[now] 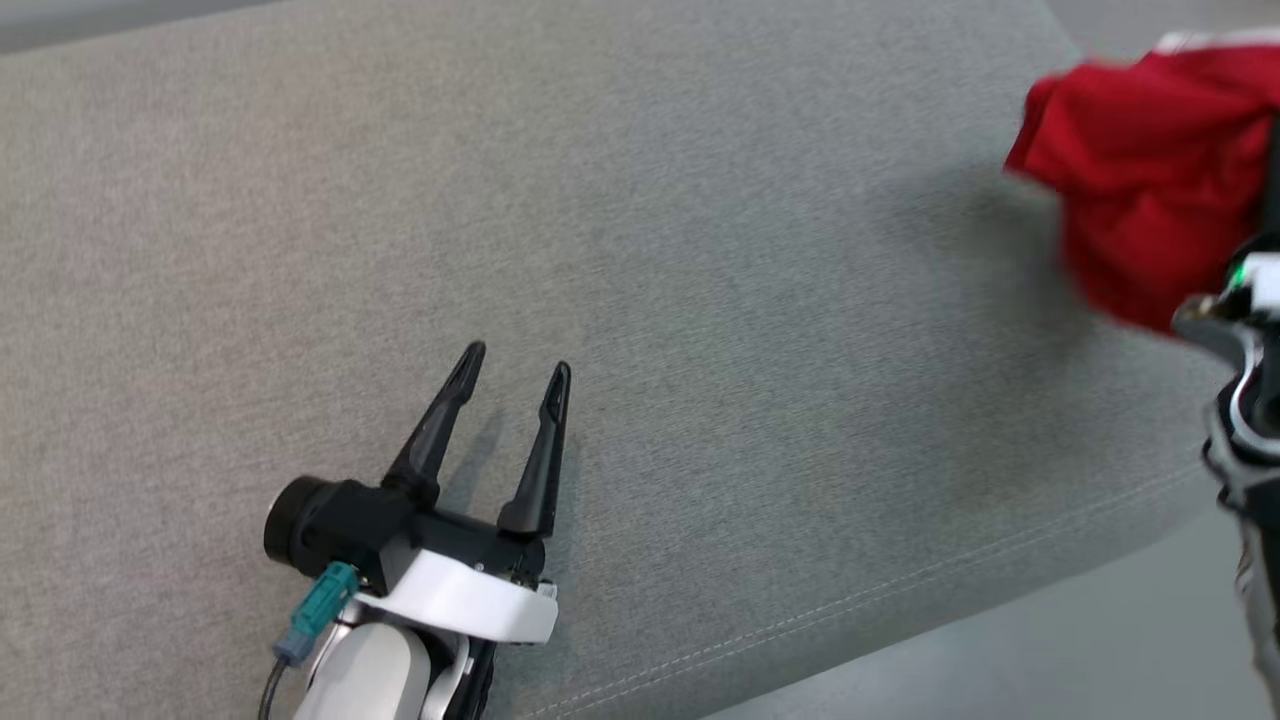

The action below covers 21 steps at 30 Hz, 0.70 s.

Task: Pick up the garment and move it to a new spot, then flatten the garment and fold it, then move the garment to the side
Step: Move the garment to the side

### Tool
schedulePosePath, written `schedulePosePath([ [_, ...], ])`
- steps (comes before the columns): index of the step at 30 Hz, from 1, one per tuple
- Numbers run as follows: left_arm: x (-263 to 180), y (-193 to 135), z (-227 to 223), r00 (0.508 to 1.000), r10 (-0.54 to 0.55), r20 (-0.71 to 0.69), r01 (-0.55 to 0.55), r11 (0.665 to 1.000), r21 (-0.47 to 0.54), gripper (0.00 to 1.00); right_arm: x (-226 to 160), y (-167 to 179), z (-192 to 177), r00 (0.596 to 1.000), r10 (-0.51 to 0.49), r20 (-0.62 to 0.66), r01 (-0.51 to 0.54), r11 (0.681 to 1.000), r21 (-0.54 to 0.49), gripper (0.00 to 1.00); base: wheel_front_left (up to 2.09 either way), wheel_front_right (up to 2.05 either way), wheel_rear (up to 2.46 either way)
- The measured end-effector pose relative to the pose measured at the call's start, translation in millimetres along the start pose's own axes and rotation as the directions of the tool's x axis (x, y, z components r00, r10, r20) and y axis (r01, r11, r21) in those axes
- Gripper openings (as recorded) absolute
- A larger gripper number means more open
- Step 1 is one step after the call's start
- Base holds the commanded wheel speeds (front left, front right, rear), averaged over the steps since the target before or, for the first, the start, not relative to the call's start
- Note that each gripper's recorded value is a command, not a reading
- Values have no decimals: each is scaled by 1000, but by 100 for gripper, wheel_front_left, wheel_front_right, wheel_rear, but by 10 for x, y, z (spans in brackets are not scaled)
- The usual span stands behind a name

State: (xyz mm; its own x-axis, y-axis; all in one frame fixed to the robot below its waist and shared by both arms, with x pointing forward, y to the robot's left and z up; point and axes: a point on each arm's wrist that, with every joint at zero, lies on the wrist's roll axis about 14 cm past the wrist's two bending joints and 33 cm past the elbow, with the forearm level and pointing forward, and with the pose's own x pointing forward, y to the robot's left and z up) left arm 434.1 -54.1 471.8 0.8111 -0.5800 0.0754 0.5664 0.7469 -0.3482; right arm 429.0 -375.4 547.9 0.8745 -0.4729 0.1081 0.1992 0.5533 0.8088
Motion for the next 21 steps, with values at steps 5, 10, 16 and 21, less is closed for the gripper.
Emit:
schedulePosePath([
  [5, 63, 177, -13, 999, 30, 17, -30, 999, -32, 100, 510, 268, -106, 998, 57, 1, -57, 998, -32, 0, 0, 0, 0],
  [10, 138, 377, -106, 998, 54, 17, -54, 998, -44, 100, 1029, 483, -436, 996, 80, -34, -82, 995, -60, 0, 0, 0, 0],
  [16, 200, 689, -228, 995, 97, 13, -97, 995, -25, 100, 1600, 929, -828, 983, 174, -60, -178, 981, -82, 0, 0, 0, 0],
  [21, 185, 907, -325, 991, 134, 13, -133, 991, -16, 100, 1926, 934, -1111, 982, 177, -67, -183, 977, -110, 0, 0, 0, 0],
])
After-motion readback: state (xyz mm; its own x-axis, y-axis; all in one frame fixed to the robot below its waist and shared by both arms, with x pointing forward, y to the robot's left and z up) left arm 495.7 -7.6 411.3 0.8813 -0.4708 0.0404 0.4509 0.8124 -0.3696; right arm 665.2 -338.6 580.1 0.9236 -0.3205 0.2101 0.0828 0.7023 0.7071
